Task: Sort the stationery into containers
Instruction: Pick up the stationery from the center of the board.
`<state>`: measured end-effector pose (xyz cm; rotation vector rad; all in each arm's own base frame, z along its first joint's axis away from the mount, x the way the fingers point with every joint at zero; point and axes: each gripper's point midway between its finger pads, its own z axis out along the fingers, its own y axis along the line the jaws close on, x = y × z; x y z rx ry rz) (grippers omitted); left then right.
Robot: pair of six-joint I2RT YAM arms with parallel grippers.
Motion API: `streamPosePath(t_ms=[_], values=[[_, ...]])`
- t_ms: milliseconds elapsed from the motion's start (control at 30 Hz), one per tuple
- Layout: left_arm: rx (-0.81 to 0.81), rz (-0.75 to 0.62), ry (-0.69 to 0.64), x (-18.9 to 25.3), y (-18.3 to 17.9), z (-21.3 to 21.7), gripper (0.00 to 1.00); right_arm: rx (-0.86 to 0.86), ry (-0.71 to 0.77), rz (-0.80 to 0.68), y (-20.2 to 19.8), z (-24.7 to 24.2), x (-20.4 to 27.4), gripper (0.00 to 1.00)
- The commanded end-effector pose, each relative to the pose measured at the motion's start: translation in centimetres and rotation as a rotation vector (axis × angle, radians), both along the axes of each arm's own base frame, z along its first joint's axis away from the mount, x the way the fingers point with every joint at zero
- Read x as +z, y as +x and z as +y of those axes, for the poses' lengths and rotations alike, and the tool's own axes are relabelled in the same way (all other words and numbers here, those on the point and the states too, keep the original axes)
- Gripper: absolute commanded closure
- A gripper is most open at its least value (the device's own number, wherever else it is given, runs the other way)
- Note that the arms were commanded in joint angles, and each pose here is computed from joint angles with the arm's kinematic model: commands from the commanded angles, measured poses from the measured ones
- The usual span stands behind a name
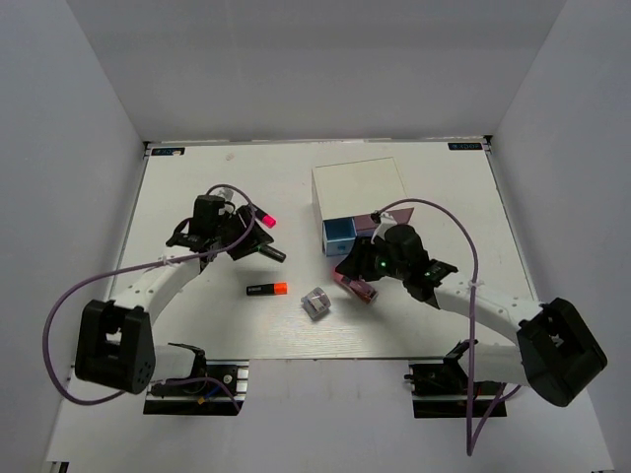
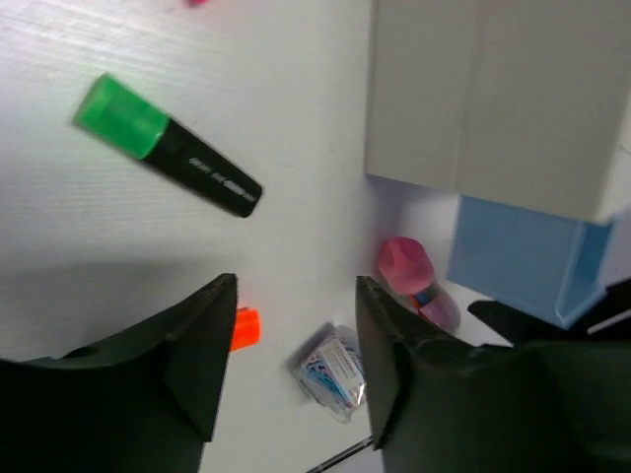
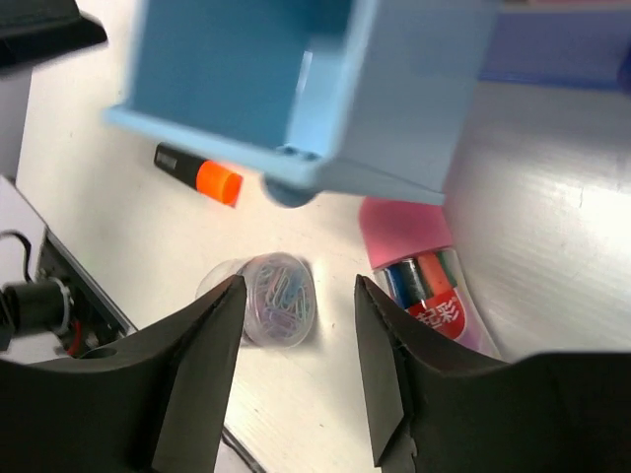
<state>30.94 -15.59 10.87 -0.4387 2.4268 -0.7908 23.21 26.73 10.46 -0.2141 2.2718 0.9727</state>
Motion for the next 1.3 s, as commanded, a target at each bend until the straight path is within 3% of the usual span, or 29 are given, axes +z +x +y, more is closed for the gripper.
streamPosePath(t_ms=[0, 33, 133, 200, 267, 333, 433, 500, 633, 933, 1033, 1067, 1267], values=[[-0.113, -0.138, -0.038, 3.2, -0.7, -1.4, 0.41, 0.103, -0.019, -0.112, -0.8, -0.1, 0.9, 0.46], [-0.129, -0.164, -0.042, 3.9, -0.9, -1.5, 0.52, 0.103, -0.012, -0.139, -0.8, -0.3, 1.6, 0.46], [-0.179, -0.162, -0.057, 4.1, -1.9, -2.4, 0.64, 0.116, -0.042, -0.195, -0.8, -0.9, 1.5, 0.44], [-0.197, -0.169, -0.066, 4.7, -2.2, -2.8, 0.64, 0.136, -0.068, -0.238, -0.7, -1.2, 1.5, 0.44], [-0.206, -0.164, -0.066, 5.1, -2.6, -3.0, 0.59, 0.178, -0.068, -0.282, -0.9, -1.1, 2.2, 0.46], [-0.224, -0.158, -0.066, 5.4, -3.2, -3.4, 0.52, 0.308, -0.071, -0.364, -1.9, -0.5, 3.2, 0.52], [-0.228, -0.154, -0.06, 5.5, -3.7, -3.5, 0.4, 0.529, -0.061, -0.503, -4.0, 0.2, 4.5, 0.52], [-0.232, -0.133, -0.064, 4.8, -4.5, -3.6, 0.33, 0.671, -0.049, -0.581, -5.8, 0.3, 4.5, 0.46], [-0.229, -0.143, -0.095, 4.6, -5.6, -3.9, 0.27, 0.823, -0.084, -0.625, -7.6, -0.1, 2.5, 0.1], [-0.222, -0.129, -0.103, 4.2, -7.8, -3.8, 0.26, 0.908, -0.083, -0.584, -9.3, 1.4, 1.6, 0.1], [-0.218, -0.115, -0.101, 3.6, -8.2, -3.8, 0.26, 0.925, -0.086, -0.549, -9.8, 2.6, 1.4, 0.22], [-0.204, -0.12, -0.104, 3.8, -8.2, -3.7, 0.26, 0.903, -0.103, -0.535, -9.8, 3.2, 1.3, 0.32], [-0.185, -0.127, -0.093, 3.9, -8.6, -3.3, 0.26, 0.772, -0.167, -0.516, -8.4, 5.0, 1.4, 0.36]])
